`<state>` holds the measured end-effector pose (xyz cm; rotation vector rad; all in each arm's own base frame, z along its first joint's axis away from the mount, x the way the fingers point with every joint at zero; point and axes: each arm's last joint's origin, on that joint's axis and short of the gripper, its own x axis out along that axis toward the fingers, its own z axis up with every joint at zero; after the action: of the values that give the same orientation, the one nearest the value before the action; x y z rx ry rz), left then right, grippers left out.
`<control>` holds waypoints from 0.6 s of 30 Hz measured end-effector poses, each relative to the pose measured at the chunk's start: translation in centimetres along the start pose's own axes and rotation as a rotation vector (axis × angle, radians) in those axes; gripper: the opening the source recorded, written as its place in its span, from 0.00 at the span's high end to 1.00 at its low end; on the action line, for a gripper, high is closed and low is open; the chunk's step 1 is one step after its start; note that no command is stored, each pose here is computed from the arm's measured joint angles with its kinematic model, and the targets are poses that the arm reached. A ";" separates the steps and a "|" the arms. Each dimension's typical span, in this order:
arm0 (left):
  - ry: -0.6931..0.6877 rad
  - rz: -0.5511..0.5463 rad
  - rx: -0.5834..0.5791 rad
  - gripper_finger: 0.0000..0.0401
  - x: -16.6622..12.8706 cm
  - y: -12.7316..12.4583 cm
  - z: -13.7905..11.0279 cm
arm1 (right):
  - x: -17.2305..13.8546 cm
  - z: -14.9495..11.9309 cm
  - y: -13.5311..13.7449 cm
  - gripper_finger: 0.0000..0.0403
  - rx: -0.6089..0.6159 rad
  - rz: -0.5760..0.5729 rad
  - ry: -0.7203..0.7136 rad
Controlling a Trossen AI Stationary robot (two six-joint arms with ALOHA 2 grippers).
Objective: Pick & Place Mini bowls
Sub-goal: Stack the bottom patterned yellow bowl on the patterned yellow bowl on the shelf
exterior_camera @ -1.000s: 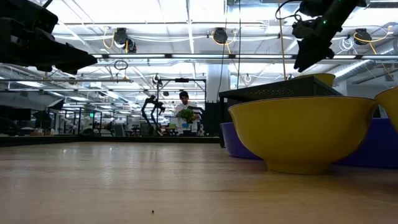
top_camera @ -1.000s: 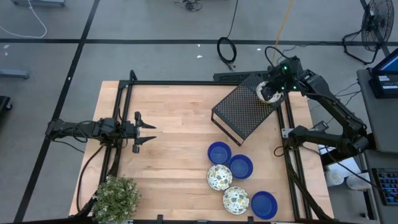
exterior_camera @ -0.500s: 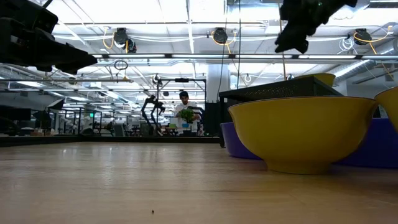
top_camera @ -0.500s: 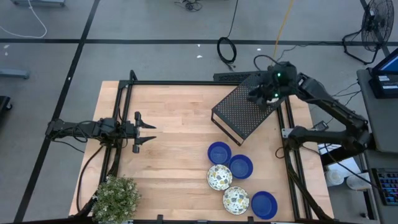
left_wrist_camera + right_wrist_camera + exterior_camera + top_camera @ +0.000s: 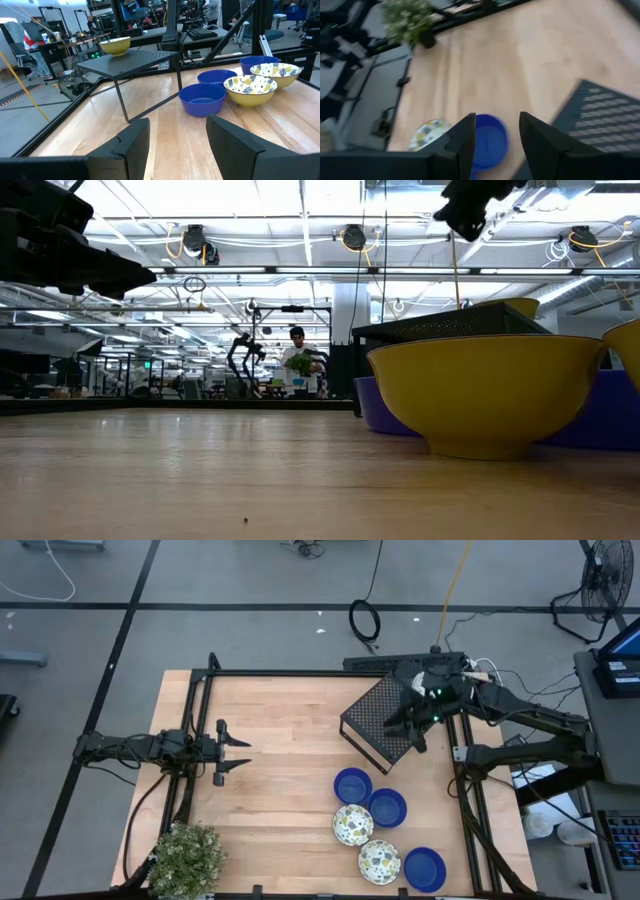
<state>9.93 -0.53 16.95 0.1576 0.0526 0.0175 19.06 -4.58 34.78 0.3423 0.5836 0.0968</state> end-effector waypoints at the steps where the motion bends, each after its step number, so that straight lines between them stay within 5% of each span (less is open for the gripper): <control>1: 0.000 0.000 0.000 0.51 0.0 0.0 0.0 | 0.2 -0.1 0.5 0.65 -0.004 0.010 0.011; 18: 0.000 0.000 0.000 0.51 0.0 0.0 0.0 | 3.3 -5.1 8.4 0.65 0.017 0.058 0.228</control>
<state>9.93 -0.53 16.96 0.1576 0.0526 0.0174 19.03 5.40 31.95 0.3670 0.8008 0.1882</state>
